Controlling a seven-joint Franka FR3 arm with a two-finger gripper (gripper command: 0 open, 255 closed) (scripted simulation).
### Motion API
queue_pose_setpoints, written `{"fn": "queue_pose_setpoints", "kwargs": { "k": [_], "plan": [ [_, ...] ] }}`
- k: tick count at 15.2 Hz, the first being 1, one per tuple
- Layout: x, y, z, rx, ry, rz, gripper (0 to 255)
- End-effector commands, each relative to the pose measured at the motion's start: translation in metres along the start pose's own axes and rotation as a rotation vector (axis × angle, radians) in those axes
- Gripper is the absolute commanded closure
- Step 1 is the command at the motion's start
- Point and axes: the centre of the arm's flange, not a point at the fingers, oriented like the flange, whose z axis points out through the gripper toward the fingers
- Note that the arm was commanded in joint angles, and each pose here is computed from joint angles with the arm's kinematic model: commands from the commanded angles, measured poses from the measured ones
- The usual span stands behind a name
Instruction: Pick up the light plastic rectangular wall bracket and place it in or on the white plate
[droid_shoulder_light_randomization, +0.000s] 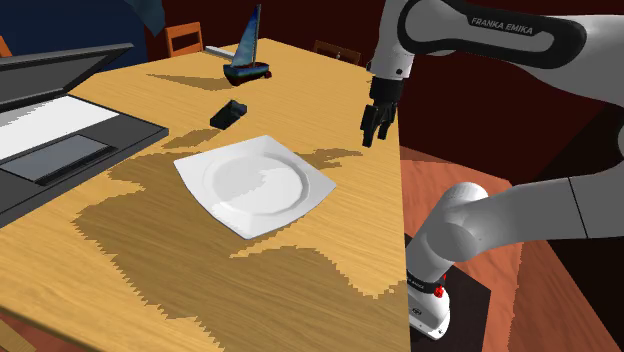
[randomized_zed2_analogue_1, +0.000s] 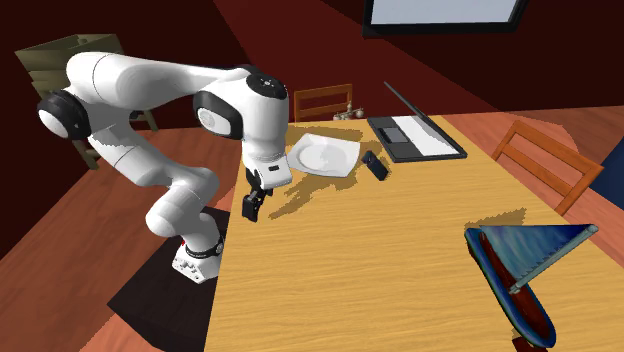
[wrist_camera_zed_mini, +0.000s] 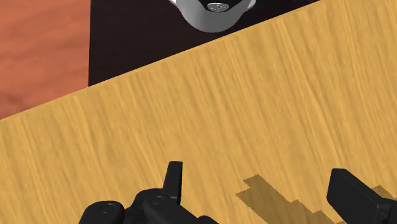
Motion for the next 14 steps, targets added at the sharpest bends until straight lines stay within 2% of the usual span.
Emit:
{"fn": "queue_pose_setpoints", "kwargs": {
  "k": [1, 14],
  "plan": [
    [0.000, 0.000, 0.000, 0.000, 0.000, 0.000, 0],
    [0.097, -0.125, -0.054, -0.011, 0.058, -0.017, 0]
  ]
}}
